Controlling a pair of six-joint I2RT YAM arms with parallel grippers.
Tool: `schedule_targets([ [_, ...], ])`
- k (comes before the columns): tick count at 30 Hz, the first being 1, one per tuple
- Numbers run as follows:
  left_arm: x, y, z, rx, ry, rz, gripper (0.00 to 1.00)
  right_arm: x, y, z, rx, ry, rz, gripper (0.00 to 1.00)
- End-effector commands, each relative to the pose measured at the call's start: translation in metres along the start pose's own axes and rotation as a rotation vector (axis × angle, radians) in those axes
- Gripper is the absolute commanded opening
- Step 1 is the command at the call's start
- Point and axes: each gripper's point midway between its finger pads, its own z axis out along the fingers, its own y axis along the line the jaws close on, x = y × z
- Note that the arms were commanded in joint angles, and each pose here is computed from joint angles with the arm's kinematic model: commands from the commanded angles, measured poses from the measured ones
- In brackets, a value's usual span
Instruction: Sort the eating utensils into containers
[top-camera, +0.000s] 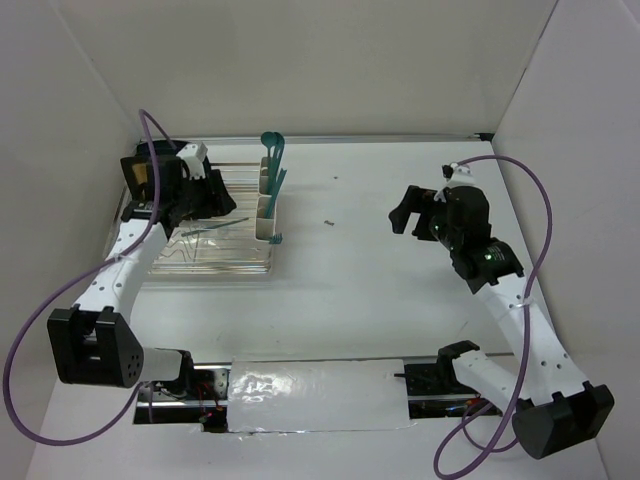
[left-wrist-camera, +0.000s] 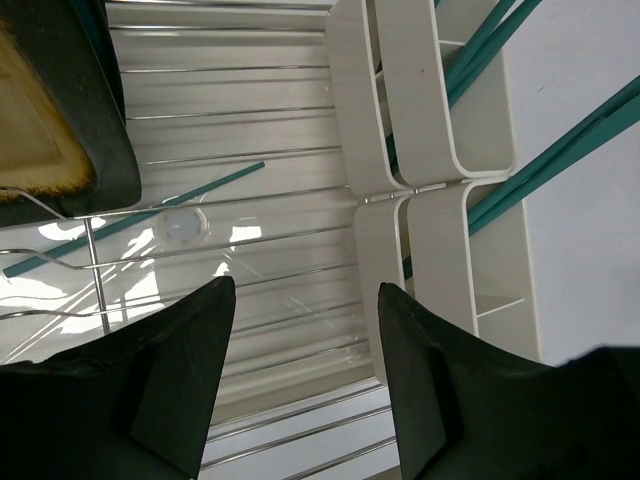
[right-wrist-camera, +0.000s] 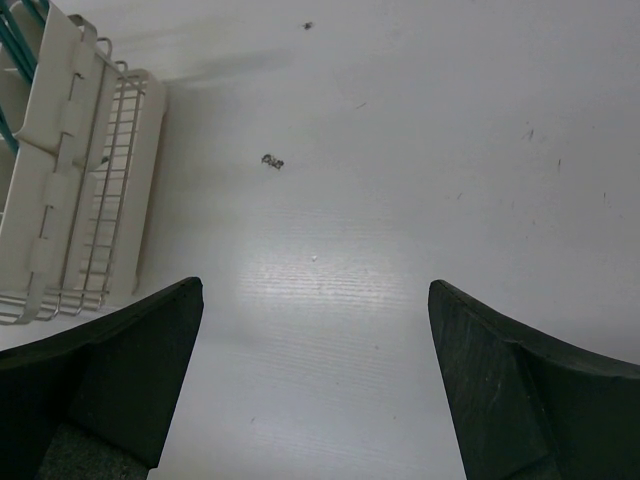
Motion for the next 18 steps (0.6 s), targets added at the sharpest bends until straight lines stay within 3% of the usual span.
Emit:
schedule_targets([
  [1,-0.011,-0.004,0.000,0.028,-0.044,0.010,0.71,-0.007,-0.003,0.002,0.013,-0.021,-0.026,1.00],
  [18,-0.018,-0.016,-0.023,0.067,-0.118,0.027,0.76,-0.024,0.002,0.019,0.014,-0.041,-0.052,1.00],
])
